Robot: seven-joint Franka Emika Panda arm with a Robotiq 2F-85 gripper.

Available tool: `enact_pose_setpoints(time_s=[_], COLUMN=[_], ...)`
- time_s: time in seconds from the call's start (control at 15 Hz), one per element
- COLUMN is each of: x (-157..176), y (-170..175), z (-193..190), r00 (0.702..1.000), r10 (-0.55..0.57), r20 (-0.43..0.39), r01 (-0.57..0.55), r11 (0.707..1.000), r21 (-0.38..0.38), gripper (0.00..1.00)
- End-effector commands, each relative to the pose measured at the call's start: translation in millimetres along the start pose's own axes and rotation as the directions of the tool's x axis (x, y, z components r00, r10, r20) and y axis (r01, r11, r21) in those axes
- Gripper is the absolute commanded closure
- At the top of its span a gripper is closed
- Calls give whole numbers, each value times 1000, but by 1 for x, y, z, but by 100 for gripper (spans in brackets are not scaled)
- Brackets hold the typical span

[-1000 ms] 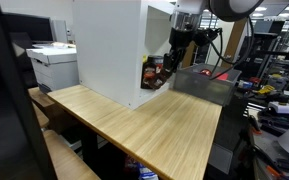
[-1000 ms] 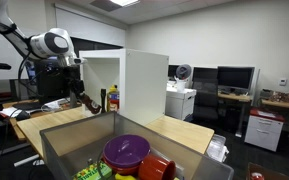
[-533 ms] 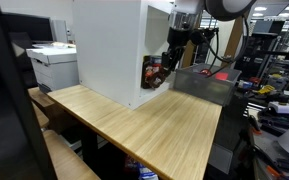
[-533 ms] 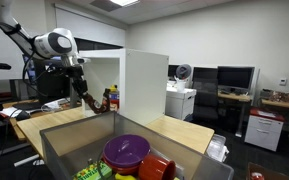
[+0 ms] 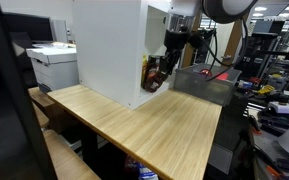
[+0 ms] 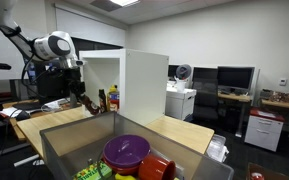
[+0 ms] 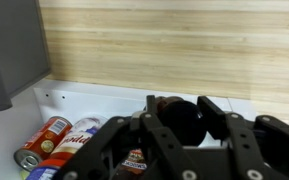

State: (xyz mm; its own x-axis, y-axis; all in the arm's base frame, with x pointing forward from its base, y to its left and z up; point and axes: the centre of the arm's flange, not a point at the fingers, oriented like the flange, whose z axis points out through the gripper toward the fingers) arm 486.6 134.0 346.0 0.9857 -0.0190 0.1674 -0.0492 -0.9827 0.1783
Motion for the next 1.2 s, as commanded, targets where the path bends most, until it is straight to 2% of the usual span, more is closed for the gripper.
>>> enact_pose_setpoints(time_s=[0.0,0.87,1.13], x=[9,21,17], y=[-7,-5,-5], z=[-3,-3,-14], r00=[999,999,999], r10=[-48,-34,-38], r20=[-16,-22,-19], r01=[48,34,38], r11=[999,999,999], r21=[17,23,35], gripper=[80,80,80])
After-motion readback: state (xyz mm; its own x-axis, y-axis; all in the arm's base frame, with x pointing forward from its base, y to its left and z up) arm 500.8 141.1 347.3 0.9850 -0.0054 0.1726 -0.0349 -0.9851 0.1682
